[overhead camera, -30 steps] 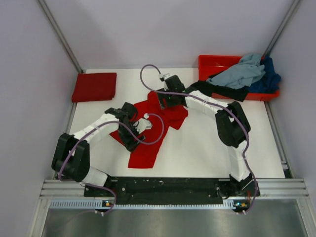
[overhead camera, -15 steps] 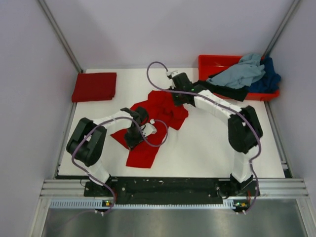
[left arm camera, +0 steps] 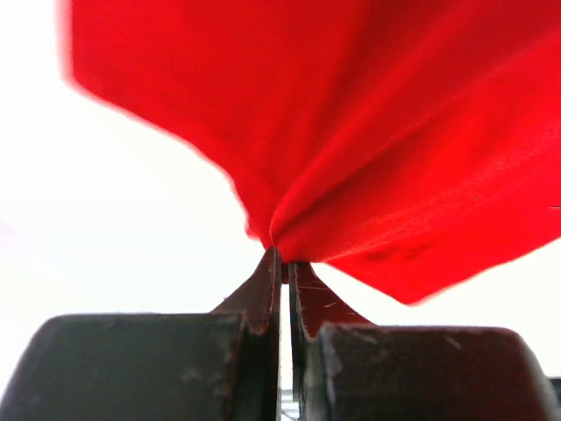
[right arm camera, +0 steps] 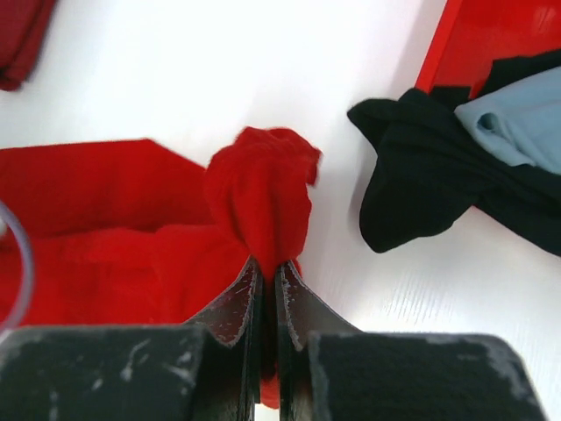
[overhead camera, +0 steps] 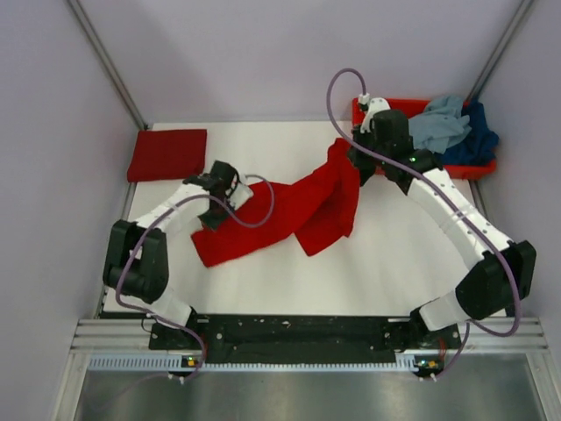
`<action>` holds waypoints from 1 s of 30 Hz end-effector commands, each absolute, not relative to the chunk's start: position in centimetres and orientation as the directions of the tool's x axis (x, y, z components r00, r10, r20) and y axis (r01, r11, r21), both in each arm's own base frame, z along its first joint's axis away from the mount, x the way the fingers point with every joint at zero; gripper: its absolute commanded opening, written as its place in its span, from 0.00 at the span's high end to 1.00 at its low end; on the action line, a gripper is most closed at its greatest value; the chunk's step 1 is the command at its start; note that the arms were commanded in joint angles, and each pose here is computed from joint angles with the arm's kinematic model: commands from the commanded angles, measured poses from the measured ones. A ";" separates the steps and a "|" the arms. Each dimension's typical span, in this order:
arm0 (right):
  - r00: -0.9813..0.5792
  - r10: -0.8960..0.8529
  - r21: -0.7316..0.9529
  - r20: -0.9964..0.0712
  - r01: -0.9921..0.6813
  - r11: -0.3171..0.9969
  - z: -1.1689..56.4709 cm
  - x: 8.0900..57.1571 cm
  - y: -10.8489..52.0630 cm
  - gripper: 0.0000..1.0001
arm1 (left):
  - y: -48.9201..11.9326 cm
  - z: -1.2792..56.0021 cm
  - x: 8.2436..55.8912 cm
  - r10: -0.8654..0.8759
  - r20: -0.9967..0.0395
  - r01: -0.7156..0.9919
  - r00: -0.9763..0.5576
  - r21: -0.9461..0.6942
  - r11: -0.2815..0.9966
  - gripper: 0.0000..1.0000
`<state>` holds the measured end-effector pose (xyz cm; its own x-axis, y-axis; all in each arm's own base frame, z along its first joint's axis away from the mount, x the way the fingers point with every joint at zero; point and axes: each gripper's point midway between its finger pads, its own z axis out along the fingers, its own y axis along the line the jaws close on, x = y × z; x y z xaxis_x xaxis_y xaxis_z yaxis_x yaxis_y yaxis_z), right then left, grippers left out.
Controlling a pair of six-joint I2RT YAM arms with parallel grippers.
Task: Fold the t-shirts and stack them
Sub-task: Flatten out the tshirt
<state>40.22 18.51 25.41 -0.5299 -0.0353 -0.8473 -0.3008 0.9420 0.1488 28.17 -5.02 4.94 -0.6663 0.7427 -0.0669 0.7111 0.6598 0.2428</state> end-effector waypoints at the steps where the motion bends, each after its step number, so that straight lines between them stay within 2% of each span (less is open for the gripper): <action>1: -0.361 0.010 0.153 -0.933 -0.370 0.916 33.0 37.7 17.6 1.00 | -1.6 16.5 35.8 0.681 -0.352 0.483 -0.642 0.504 0.716 1.00; 10: -0.147 0.027 0.102 -0.989 -0.535 0.839 40.9 30.5 16.8 1.00 | 1.3 31.3 35.9 0.692 -0.515 0.236 -0.505 0.689 0.685 1.00; 14: -0.053 0.059 0.080 -0.997 -0.662 0.745 44.7 25.4 17.3 1.00 | 2.8 38.0 33.5 0.680 -0.569 0.119 -0.463 0.720 0.683 1.00; 17: 0.011 0.079 0.042 -0.997 -0.777 0.629 46.7 20.3 17.9 1.00 | 3.2 41.1 30.7 0.680 -0.594 0.107 -0.430 0.715 0.691 1.00; 21: 0.039 0.100 0.014 -0.994 -0.879 0.477 47.1 14.8 18.4 1.00 | 2.7 40.9 26.4 0.680 -0.582 0.218 -0.446 0.666 0.713 1.00; 23: 0.024 0.108 0.027 -0.994 -0.891 0.454 46.8 13.9 18.5 1.00 | 1.8 39.8 24.8 0.680 -0.584 0.299 -0.443 0.619 0.726 1.00; 26: -0.022 0.101 0.071 -0.995 -0.862 0.502 45.5 15.5 18.4 1.00 | 0.8 37.6 23.3 0.682 -0.567 0.395 -0.462 0.557 0.731 1.00; 30: -0.115 0.051 0.122 -0.992 -0.781 0.612 42.4 21.2 18.8 1.00 | -0.9 32.3 23.7 0.715 -0.508 0.533 -0.481 0.478 0.698 1.00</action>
